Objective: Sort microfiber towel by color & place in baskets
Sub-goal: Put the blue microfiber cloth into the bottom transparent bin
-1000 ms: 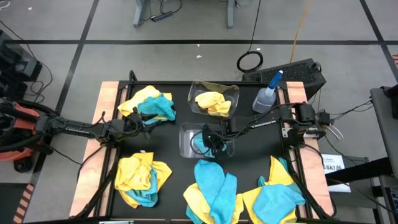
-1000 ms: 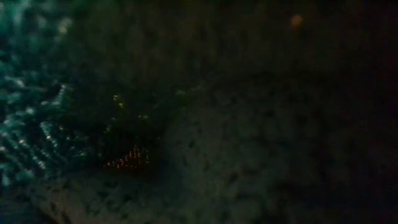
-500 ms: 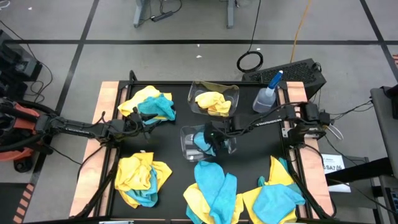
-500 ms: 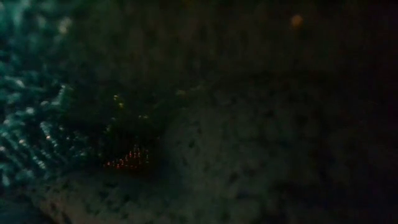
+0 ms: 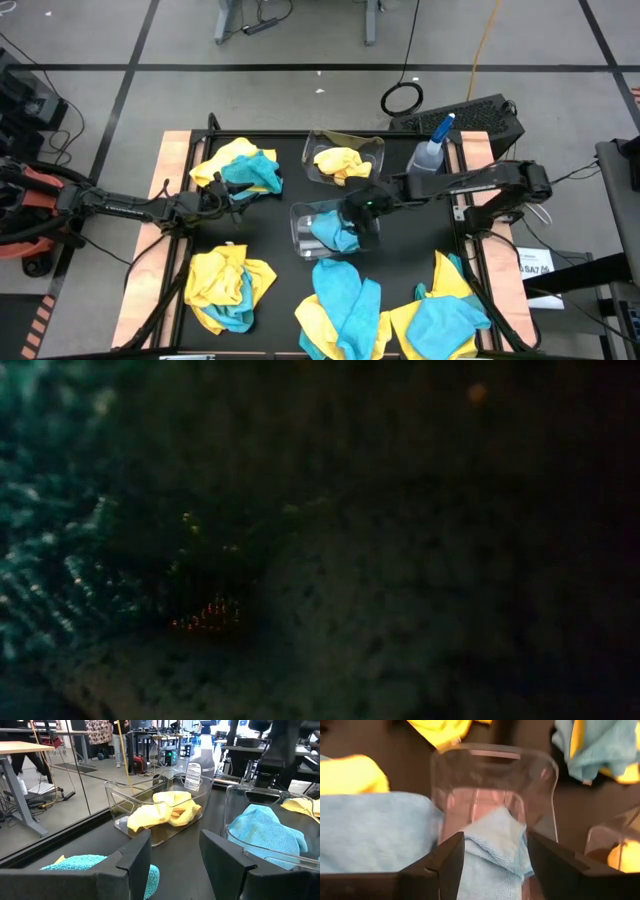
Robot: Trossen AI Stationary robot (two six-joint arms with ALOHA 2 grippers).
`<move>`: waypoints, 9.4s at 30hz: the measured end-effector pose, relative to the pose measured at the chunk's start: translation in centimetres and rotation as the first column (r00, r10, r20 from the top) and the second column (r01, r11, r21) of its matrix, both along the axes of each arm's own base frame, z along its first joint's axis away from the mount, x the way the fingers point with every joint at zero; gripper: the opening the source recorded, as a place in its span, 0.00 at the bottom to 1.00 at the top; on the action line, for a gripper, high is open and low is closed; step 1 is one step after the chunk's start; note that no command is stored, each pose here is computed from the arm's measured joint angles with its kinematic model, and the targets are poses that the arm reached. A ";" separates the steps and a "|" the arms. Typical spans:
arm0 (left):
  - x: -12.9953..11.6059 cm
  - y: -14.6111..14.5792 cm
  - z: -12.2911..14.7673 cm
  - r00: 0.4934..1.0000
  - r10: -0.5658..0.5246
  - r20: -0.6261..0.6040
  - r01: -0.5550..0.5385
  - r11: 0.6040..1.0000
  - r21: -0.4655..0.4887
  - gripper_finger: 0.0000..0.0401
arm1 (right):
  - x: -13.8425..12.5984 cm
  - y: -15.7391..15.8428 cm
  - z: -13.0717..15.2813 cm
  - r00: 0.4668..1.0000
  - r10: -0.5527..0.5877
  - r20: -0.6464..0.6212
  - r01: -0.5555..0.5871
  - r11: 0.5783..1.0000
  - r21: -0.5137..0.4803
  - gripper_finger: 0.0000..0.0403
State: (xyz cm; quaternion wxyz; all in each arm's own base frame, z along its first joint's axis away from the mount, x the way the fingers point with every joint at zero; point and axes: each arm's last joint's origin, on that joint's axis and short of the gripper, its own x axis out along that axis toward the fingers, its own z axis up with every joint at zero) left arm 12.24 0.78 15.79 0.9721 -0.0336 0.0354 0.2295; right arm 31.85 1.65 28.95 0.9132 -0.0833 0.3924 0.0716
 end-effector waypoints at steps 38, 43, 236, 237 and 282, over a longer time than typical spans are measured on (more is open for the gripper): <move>0.1 0.0 2.1 0.985 -0.001 0.170 0.002 1.000 -0.006 0.43 | -8.3 10.0 1.9 0.935 0.294 -0.200 -0.242 0.938 0.250 0.52; 0.0 -0.2 3.6 0.948 -0.068 0.312 0.071 0.997 0.001 0.43 | -8.7 10.4 0.9 0.937 0.262 -0.229 -0.209 0.950 0.231 0.52; 23.9 -5.8 12.3 0.404 -0.489 -0.773 0.565 0.798 -0.209 0.62 | -9.4 12.4 -2.2 0.942 0.284 -0.178 -0.251 0.950 0.183 0.52; 23.9 -6.2 12.3 0.399 -0.504 -0.766 0.580 0.786 -0.215 0.62 | -9.4 12.5 -2.2 0.942 0.289 -0.170 -0.258 0.948 0.185 0.52; 22.8 -22.7 6.8 0.259 -0.733 -0.629 0.713 0.585 -0.387 0.62 | -3.8 19.1 -13.9 0.943 0.311 0.120 -0.333 0.898 0.287 0.48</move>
